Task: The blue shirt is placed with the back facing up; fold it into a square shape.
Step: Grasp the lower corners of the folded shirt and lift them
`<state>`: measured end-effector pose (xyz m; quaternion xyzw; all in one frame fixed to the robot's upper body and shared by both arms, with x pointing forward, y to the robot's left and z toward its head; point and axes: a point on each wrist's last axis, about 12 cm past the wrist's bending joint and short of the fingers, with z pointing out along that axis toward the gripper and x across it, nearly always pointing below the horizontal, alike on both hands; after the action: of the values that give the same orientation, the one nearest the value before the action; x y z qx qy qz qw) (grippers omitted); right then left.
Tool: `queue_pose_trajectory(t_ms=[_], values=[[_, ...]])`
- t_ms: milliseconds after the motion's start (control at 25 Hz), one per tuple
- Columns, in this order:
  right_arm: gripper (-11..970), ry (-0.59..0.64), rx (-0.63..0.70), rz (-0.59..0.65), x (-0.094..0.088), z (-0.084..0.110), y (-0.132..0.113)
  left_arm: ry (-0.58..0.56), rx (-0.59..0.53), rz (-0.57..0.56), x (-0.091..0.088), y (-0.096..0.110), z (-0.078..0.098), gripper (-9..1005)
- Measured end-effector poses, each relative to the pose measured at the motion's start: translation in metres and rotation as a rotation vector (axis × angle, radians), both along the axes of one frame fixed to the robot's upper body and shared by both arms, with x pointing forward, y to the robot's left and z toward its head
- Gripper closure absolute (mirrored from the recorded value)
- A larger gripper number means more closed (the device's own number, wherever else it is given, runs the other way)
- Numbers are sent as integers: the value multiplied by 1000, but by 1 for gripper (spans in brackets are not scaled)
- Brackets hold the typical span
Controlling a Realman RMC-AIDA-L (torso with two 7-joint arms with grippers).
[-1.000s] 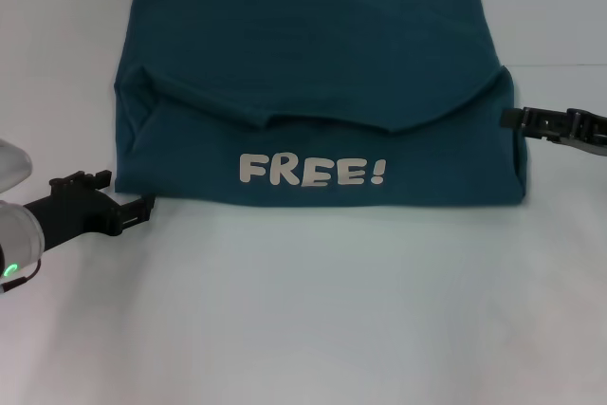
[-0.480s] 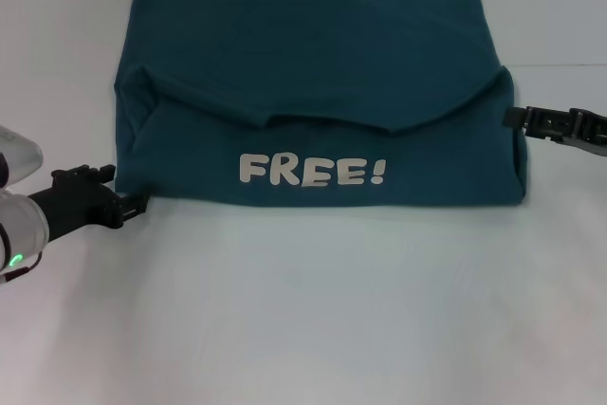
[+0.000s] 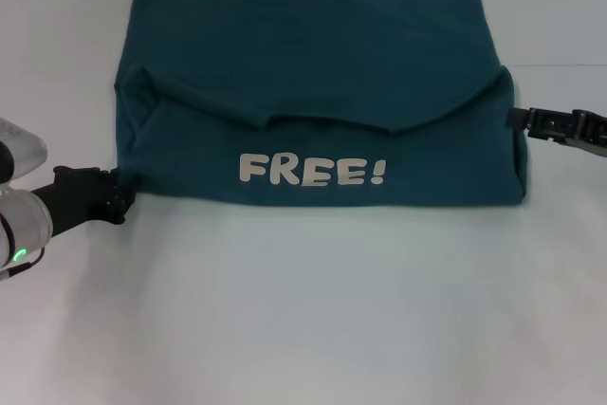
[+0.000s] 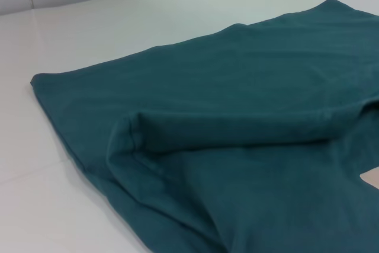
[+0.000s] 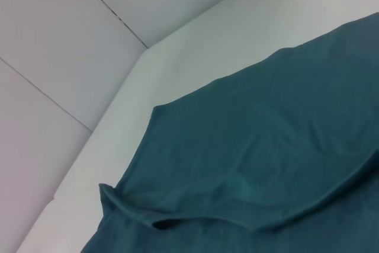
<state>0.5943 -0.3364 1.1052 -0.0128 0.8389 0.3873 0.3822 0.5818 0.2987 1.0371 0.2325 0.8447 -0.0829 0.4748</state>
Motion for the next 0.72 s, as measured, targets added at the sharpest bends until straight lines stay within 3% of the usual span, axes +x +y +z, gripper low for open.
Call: queue_pose_trajectory(t_ms=[160, 280, 480, 720], values=[[287, 6, -9, 0, -2, -1, -3, -1, 0, 0, 0, 0, 0, 711], [288, 18, -24, 0, -4, -3, -6, 0, -2, -2, 0, 0, 0, 906], [289, 79, -76, 10, -5, -8, -9, -1, -5, -8, 0, -1, 1, 994], [292, 122, -155, 15, 0, -17, 1, -1, -11, -17, 0, -2, 1, 994]])
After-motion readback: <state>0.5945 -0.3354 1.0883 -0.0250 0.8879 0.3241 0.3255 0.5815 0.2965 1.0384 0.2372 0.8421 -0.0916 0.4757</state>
